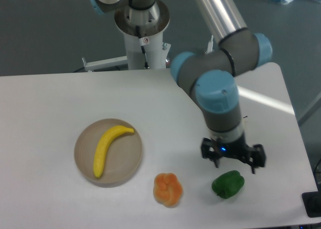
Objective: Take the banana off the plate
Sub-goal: 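Move the open gripper across the table to above the banana on the plate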
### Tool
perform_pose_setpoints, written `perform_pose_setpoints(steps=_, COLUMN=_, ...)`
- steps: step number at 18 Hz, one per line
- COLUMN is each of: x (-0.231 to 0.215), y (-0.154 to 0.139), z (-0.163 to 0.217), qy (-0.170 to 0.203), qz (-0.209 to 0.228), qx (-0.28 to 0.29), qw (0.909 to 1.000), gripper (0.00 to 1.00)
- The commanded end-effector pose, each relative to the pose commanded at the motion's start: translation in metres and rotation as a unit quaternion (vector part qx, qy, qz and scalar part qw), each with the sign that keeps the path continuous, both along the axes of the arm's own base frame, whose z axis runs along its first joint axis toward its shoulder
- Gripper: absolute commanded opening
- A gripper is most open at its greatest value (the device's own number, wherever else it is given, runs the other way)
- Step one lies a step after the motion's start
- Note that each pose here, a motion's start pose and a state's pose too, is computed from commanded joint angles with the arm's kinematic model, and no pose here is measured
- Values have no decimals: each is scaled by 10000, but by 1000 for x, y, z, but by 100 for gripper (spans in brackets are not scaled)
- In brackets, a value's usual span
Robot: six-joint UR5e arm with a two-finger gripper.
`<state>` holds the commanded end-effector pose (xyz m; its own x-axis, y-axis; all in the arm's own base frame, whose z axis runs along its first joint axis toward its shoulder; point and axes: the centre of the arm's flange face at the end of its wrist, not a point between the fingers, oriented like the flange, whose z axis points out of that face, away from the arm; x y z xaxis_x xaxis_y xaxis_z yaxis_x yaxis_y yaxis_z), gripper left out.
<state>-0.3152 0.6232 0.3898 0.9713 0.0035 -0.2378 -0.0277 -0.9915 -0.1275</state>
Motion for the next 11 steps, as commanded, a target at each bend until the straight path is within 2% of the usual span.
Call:
perform_pose_setpoints(steps=2, x=30, y=2, z=-2, qy=-362, qz=11, qx=-73, qw=9993, gripper=100)
perform_pose_setpoints(steps=5, x=70, y=9, z=-11, qy=-607, qz=160, qx=-106, qw=9980, gripper=100)
perform_pose_setpoints(steps=11, x=158, y=0, z=-54, qy=-1039, qz=-148, qx=-422, qw=9936, gripper=100)
